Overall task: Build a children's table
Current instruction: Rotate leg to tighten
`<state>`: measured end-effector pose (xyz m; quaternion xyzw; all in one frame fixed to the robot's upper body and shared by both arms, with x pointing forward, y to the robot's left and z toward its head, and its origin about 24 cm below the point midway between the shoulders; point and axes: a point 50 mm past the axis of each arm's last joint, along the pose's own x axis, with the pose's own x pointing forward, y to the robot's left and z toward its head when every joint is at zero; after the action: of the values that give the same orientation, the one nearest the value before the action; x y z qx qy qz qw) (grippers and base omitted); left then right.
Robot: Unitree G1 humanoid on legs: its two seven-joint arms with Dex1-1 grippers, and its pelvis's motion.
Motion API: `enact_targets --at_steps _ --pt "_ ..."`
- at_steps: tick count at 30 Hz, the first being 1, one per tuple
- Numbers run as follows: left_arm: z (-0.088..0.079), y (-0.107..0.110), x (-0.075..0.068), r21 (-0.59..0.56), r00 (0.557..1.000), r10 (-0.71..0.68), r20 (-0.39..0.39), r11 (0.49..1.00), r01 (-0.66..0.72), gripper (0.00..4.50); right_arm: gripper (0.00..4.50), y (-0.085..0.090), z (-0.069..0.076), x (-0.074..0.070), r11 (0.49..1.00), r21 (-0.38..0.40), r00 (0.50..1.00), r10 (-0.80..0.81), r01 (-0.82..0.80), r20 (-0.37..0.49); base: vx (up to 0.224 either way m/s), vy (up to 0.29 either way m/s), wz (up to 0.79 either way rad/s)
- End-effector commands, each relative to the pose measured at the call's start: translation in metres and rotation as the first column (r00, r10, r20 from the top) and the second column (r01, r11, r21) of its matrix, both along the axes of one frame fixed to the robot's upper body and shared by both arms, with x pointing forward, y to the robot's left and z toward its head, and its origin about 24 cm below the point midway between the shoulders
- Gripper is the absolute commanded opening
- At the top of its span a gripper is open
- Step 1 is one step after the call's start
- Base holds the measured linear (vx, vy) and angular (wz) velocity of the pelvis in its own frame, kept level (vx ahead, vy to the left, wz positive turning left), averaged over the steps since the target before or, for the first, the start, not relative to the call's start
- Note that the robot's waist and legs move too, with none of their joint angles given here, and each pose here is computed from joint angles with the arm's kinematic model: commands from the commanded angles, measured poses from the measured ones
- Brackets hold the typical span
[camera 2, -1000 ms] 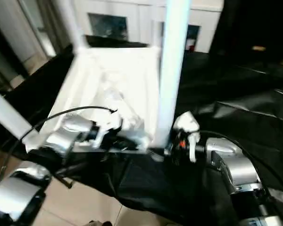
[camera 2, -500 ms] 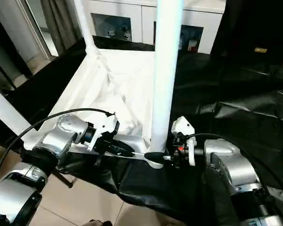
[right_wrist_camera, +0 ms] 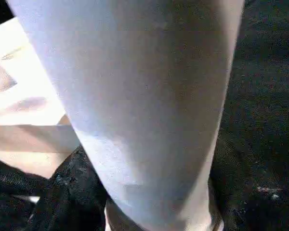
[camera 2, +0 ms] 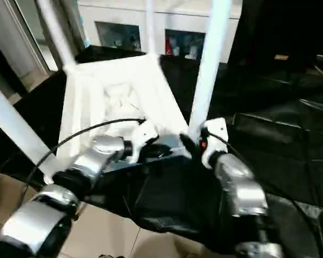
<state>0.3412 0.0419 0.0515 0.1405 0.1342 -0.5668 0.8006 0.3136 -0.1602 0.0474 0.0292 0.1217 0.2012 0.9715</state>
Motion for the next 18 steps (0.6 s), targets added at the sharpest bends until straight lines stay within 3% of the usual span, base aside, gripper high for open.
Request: enact_targets --at_steps 1,4,9,14,16,18 --pt "0.007 -0.019 0.0 -0.046 0.999 0.023 0.025 0.999 -0.022 0.0 2.86 0.051 -0.018 -0.012 0.975 0.117 0.976 0.2 -0.19 -0.084 0.0 0.0 0.0" --pt "0.008 -0.016 0.0 -0.044 0.999 -0.007 0.036 0.999 0.008 0.0 3.21 0.046 -0.014 -0.011 0.968 0.135 0.972 0.222 -0.21 -0.076 0.0 0.0 0.0" --pt "0.01 -0.003 -0.004 -0.042 0.989 -0.14 0.05 0.989 0.143 0.0 3.65 0.033 -0.008 -0.019 0.93 0.08 0.929 0.364 -0.359 -0.064 0.0 0.0 0.0" --pt "0.009 0.022 -0.016 -0.005 0.935 -0.354 -0.01 0.935 0.354 0.0 3.65 0.005 0.004 -0.039 0.79 0.021 0.786 0.613 -0.613 -0.081 0.0 0.0 0.0" --pt "0.009 0.024 -0.016 -0.003 0.932 -0.363 -0.014 0.932 0.363 0.0 3.65 0.003 0.005 -0.039 0.78 0.017 0.776 0.625 -0.626 -0.085 0.026 -0.001 -0.01" --pt "0.011 0.032 -0.017 -0.004 0.911 -0.41 -0.03 0.912 0.41 0.0 3.65 -0.009 0.009 -0.044 0.729 0.007 0.725 0.682 -0.685 -0.102 0.0 0.0 0.0"
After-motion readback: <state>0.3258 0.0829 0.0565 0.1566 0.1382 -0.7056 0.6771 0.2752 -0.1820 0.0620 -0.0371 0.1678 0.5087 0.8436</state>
